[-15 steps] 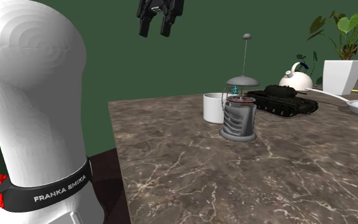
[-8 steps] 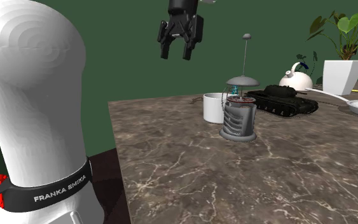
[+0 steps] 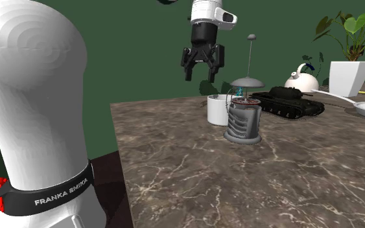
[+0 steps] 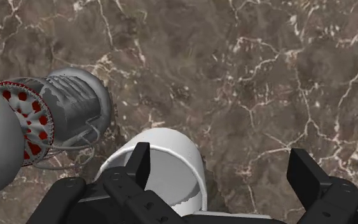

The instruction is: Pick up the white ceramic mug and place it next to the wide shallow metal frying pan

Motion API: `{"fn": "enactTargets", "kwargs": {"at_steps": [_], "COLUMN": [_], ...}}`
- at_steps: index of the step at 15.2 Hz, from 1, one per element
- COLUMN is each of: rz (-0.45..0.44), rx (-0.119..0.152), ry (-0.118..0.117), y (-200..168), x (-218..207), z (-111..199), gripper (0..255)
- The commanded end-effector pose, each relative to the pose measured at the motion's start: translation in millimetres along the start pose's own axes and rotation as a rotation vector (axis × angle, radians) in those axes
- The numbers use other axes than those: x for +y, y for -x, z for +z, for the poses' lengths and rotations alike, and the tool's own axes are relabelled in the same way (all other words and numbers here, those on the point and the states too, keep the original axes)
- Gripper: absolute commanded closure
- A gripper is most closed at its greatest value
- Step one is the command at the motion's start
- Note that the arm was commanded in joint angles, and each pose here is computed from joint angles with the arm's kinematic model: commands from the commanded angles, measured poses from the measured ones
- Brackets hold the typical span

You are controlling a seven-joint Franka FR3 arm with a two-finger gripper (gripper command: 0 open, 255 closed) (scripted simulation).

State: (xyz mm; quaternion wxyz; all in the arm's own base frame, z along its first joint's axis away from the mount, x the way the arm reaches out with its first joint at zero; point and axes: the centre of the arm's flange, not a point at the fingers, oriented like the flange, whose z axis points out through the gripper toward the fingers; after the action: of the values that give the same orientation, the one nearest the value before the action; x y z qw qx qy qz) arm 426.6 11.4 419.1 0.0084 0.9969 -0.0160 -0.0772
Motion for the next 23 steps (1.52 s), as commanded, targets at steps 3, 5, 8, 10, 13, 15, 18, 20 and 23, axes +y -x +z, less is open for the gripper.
{"fn": "enactTargets", "kwargs": {"at_steps": [3, 5, 8, 10, 13, 15, 18, 20, 23], "rz": [-0.002, -0.003, -0.003, -0.003, -0.003, -0.003, -0.003, -0.003, -0.003], "rx": [0.025, 0.034, 0.034, 0.034, 0.034, 0.034, 0.034, 0.034, 0.034], "ry": [0.029, 0.041, 0.041, 0.041, 0.041, 0.041, 0.041, 0.041, 0.041], "y": [-44, -63, -63, -64, -64, -64, -64, -64, -64], "x": [-1, -2, -1, -1, 0, 0, 0, 0, 0], "z": [24, 33, 49, 60, 73, 73, 73, 73, 73], "gripper": [0, 0, 0, 0, 0, 0, 0, 0, 255]}}
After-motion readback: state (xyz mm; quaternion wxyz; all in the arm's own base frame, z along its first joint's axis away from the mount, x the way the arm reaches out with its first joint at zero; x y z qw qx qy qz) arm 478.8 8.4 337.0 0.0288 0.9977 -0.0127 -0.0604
